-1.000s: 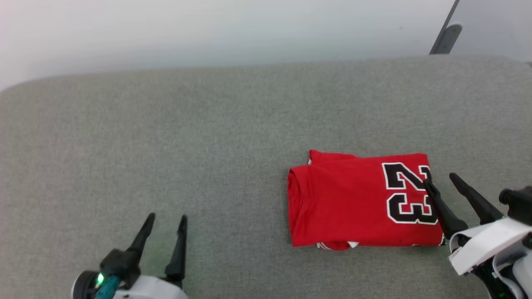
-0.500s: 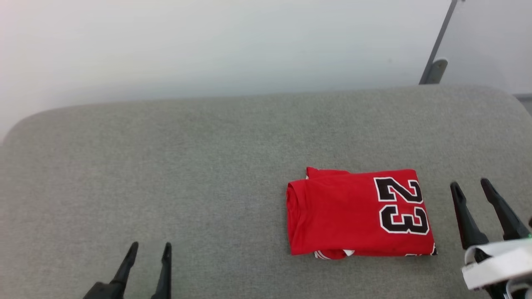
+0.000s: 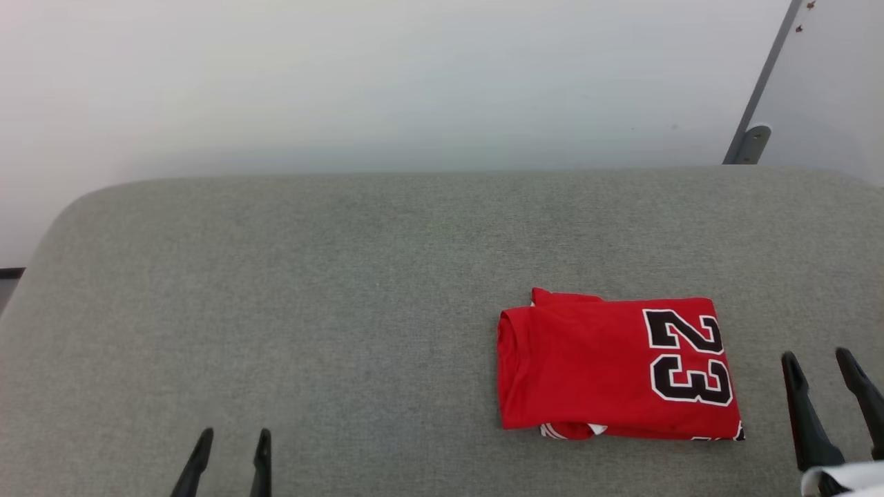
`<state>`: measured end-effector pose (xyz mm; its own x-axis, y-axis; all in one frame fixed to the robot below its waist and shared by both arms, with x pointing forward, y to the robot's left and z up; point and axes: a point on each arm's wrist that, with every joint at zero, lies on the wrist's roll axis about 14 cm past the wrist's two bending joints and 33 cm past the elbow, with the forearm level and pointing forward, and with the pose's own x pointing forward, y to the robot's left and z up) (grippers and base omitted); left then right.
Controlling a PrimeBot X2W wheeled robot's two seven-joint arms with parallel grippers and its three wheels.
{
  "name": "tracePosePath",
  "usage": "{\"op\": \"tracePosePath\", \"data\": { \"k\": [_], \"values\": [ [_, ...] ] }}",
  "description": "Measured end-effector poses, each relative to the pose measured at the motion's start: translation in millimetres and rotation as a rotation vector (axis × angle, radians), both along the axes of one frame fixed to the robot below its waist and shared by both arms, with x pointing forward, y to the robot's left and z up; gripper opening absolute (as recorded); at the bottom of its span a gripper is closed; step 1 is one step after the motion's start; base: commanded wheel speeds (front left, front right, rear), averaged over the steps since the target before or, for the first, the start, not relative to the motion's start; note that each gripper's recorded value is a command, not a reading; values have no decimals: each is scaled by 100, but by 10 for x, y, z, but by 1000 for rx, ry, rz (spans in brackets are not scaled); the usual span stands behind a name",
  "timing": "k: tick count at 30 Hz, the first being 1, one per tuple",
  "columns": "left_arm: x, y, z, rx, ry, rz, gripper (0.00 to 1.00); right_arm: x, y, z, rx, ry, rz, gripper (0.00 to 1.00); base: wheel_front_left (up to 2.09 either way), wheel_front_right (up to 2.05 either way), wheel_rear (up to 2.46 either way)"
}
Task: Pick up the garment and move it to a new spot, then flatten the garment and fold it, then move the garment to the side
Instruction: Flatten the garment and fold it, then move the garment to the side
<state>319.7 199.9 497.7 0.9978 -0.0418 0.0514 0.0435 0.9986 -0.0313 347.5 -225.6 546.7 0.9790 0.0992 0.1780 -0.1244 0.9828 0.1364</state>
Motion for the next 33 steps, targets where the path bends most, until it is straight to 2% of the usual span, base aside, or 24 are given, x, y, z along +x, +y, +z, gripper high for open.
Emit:
{"op": "tracePosePath", "data": {
  "k": [6,21,27,30,33],
  "values": [
    [-130,22,-39,8,17,15,100,-116,-59,-35,-3,11,-21,100,0,0,0],
    [-161,4,5,-8,2,28,100,-110,27,16,9,-6,-10,100,0,0,0],
    [-87,-21,-6,-11,7,21,100,6,153,23,-49,18,57,100,0,0,0],
    [0,-71,4,-15,3,7,100,129,155,-90,-116,113,95,100,0,0,0],
    [112,-104,39,-17,-11,-2,100,237,158,-336,-170,289,147,100,0,0,0]
  ]
}}
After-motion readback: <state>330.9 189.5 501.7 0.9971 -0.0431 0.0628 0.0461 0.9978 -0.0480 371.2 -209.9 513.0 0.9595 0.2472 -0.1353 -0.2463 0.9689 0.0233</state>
